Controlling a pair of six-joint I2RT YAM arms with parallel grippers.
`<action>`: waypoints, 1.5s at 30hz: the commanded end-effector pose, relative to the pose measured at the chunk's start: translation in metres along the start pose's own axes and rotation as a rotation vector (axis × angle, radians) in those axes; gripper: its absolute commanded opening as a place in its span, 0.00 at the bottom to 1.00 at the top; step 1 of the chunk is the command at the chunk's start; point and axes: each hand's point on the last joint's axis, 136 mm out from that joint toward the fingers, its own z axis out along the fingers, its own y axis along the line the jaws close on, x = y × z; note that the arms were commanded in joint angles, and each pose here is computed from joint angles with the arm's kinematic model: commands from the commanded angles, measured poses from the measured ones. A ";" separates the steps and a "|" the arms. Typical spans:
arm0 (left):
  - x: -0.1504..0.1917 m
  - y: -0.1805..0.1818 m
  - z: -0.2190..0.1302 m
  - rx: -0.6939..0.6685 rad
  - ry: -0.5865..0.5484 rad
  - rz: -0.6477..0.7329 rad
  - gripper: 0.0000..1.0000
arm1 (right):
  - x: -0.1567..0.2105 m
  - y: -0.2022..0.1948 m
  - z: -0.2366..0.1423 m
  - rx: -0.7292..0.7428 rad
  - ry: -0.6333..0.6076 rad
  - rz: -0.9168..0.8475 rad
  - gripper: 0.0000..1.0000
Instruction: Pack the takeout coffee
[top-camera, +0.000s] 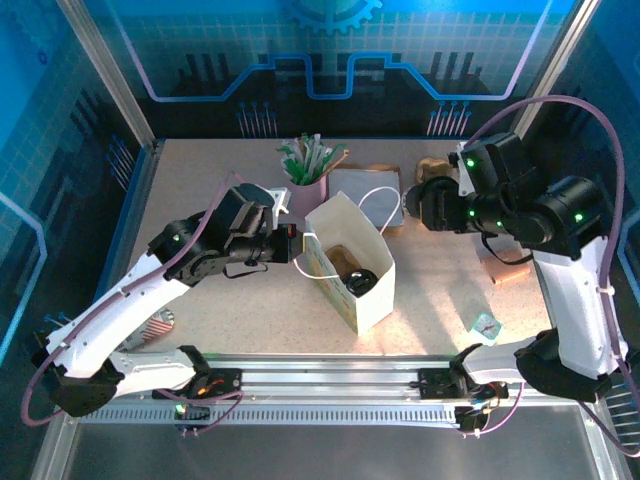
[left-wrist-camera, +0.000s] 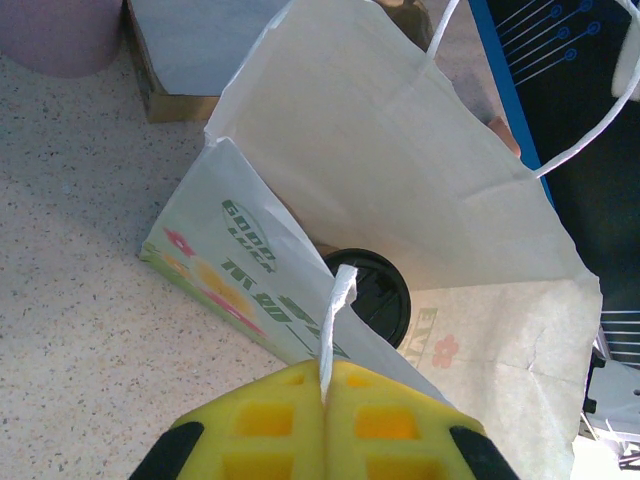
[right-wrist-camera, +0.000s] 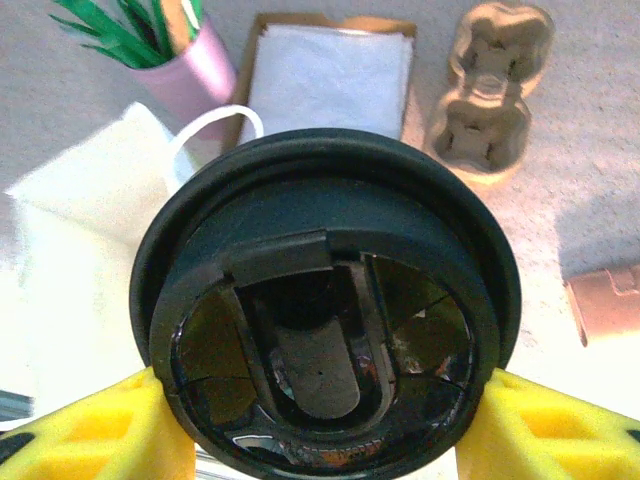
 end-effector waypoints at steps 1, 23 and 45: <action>-0.007 -0.007 -0.002 0.025 -0.010 -0.013 0.00 | 0.031 -0.003 -0.019 -0.019 0.095 -0.023 0.55; -0.011 -0.011 -0.006 0.037 -0.021 -0.017 0.00 | 0.034 0.060 -0.013 -0.117 0.111 -0.149 0.53; -0.012 -0.011 -0.011 0.043 -0.036 -0.017 0.00 | 0.057 0.102 0.060 0.038 0.311 -0.293 0.53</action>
